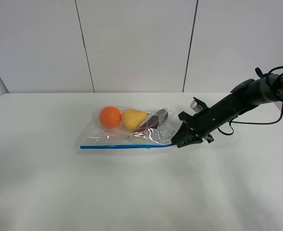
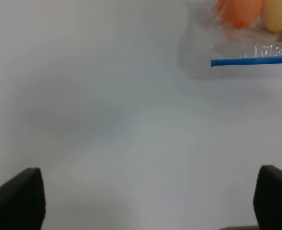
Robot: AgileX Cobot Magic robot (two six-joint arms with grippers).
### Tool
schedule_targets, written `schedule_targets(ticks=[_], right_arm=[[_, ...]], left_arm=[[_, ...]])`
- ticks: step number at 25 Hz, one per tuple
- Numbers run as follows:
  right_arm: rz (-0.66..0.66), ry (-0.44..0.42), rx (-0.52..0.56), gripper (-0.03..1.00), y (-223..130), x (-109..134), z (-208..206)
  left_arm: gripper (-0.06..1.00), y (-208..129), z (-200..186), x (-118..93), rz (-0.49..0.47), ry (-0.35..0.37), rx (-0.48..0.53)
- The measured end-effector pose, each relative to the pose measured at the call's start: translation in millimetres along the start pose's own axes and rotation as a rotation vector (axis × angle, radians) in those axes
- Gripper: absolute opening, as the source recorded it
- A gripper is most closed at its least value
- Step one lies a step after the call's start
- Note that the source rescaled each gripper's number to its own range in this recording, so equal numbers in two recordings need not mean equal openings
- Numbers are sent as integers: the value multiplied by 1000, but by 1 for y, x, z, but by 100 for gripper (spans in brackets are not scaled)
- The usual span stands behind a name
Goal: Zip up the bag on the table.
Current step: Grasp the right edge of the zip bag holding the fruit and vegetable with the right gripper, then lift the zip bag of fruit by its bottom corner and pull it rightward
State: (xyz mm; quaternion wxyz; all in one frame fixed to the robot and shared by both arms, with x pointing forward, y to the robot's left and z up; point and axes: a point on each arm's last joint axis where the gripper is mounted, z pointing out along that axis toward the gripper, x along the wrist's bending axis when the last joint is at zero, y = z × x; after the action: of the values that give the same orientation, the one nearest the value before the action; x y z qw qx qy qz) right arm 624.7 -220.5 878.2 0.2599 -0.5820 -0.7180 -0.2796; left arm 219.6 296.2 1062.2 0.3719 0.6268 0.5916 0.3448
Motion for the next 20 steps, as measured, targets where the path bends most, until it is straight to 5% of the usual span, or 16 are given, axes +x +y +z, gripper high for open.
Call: schedule_targets(ticks=[6, 20], right_arm=[[0, 0, 1, 1, 0, 0, 0], [-49, 148, -94, 0, 41, 39, -33]], left_arm=[[100, 0, 0, 0, 0, 0, 0], [100, 0, 0, 0, 0, 0, 0]])
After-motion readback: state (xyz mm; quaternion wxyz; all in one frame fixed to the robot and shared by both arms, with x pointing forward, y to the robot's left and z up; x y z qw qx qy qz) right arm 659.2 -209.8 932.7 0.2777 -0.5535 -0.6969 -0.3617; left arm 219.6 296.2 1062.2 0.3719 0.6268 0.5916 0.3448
